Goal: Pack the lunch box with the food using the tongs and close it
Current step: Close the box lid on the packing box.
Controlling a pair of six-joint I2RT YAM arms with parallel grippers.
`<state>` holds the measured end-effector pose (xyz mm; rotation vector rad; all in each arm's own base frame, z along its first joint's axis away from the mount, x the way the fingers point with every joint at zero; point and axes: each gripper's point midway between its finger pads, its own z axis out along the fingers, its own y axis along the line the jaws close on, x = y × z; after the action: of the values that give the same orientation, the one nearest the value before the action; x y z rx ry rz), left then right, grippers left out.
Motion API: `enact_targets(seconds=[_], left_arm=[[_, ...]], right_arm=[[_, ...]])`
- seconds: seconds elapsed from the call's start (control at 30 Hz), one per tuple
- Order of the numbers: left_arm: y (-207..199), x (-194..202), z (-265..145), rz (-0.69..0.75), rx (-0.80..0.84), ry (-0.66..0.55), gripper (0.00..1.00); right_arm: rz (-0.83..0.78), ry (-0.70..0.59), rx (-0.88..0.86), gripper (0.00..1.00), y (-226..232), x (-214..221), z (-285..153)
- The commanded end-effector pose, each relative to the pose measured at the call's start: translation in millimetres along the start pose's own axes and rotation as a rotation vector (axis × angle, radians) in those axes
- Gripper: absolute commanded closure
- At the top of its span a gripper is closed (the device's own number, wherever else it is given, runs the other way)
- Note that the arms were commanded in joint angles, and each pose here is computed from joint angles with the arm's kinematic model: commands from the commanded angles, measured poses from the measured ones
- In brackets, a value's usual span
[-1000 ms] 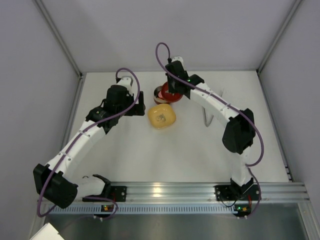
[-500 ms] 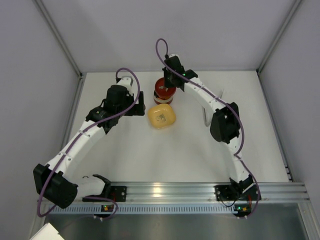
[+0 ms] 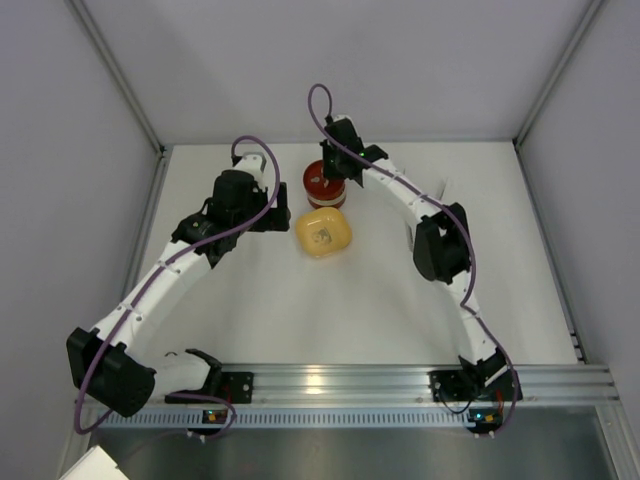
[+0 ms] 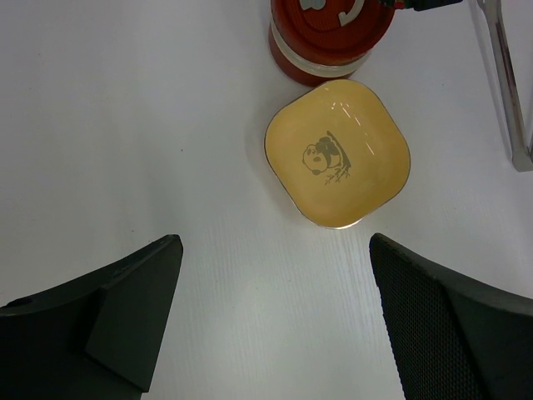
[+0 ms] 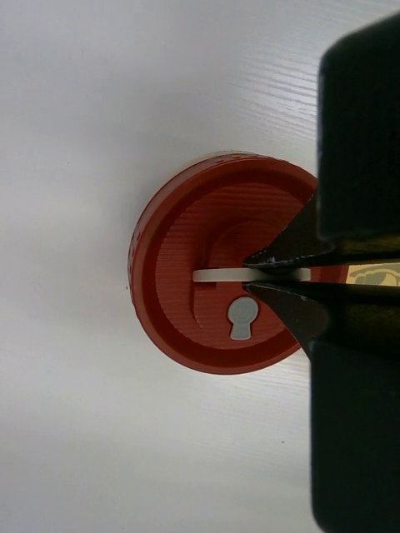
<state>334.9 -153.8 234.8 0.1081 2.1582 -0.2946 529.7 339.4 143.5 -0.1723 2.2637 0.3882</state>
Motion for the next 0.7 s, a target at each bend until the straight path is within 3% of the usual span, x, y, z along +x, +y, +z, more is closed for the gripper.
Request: enact_targets(seconds=[0.0,0.67], left_arm=[[2,-5,-4,-0.002,-0.009,-0.025,0.01],[2,-5,-2,-0.001,-0.011,-0.02,0.01]], right_arm=[[0.034,-0.112,-0.044,1.0,13,-35,2],[0.065,-0.067,0.009,1.0,-19,-23,19]])
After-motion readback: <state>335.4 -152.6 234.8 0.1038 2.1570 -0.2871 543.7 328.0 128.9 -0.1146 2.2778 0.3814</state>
